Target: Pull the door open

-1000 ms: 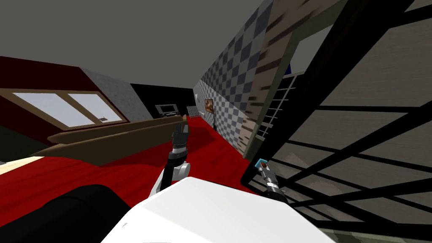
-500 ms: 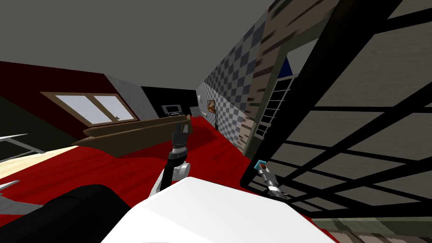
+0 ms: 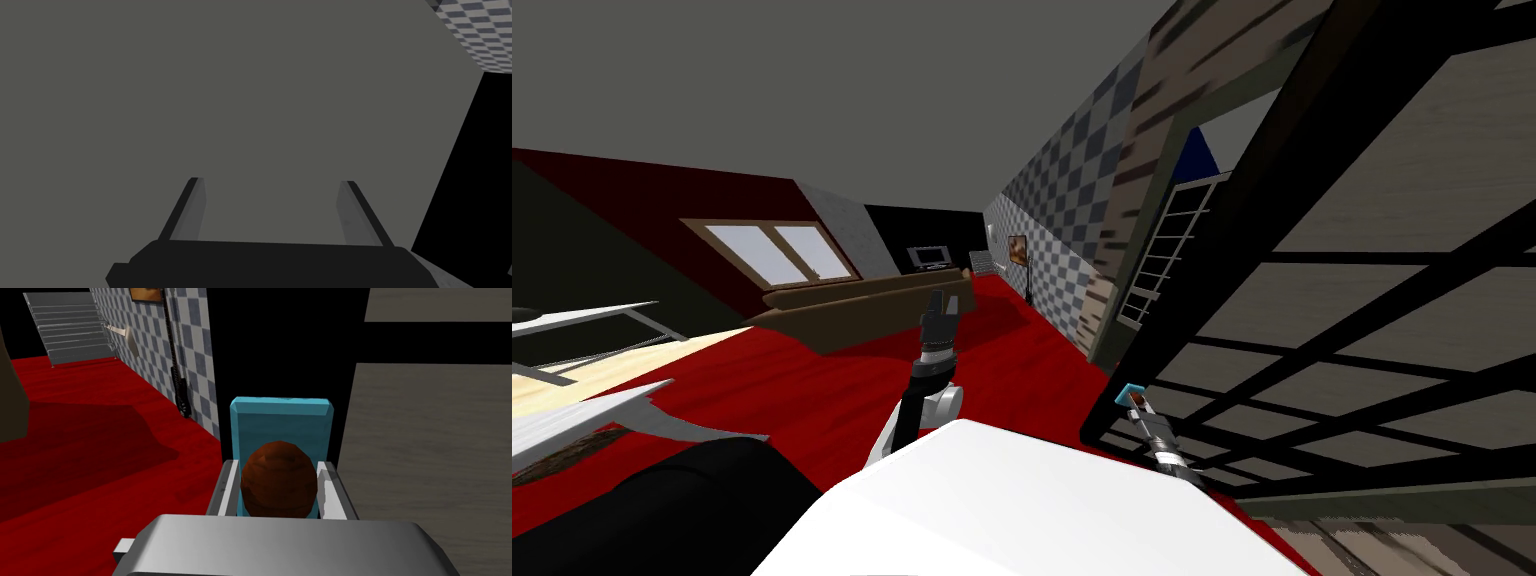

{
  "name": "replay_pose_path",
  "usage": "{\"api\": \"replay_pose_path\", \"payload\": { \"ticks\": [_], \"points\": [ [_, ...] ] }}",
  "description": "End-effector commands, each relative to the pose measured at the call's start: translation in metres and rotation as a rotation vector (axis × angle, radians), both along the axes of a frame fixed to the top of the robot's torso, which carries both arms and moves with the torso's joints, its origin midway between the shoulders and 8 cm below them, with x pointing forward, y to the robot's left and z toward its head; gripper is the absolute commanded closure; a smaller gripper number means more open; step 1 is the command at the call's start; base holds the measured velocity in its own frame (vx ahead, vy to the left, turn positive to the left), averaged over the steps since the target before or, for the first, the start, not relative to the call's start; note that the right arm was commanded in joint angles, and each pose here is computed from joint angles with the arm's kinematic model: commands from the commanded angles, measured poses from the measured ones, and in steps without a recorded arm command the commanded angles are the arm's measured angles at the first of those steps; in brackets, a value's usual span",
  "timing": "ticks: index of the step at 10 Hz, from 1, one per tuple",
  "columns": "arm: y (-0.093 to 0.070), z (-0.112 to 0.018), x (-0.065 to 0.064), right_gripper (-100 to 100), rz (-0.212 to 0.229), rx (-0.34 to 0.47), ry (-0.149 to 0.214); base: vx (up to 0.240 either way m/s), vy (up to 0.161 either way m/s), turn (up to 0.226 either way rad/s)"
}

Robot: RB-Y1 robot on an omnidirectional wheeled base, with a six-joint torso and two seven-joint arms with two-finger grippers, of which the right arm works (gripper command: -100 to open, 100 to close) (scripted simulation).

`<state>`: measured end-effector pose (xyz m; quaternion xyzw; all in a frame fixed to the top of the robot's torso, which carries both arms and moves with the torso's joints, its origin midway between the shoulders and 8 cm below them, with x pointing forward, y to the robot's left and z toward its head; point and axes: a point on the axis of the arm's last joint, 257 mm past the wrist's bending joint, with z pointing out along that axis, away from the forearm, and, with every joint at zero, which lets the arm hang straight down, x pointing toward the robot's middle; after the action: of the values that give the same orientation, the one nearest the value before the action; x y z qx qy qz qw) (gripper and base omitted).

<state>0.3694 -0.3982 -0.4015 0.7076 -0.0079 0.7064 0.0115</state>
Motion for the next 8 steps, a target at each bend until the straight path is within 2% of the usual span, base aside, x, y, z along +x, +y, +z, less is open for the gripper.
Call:
{"api": "replay_pose_path", "payload": {
  "ticks": [1,3,4,8],
  "points": [
    [0.002,0.001,-0.009,100,0.029,0.003,-0.002,-0.207,-0.051,0.083],
    [0.005,0.001,-0.016,100,0.059,0.005,-0.002,-0.191,-0.054,0.069],
    [0.005,0.000,-0.014,100,0.050,0.003,0.002,-0.092,-0.026,0.024],
    [0.004,0.000,-0.033,100,0.090,0.004,0.002,-0.174,-0.051,0.140]
  ]
}}
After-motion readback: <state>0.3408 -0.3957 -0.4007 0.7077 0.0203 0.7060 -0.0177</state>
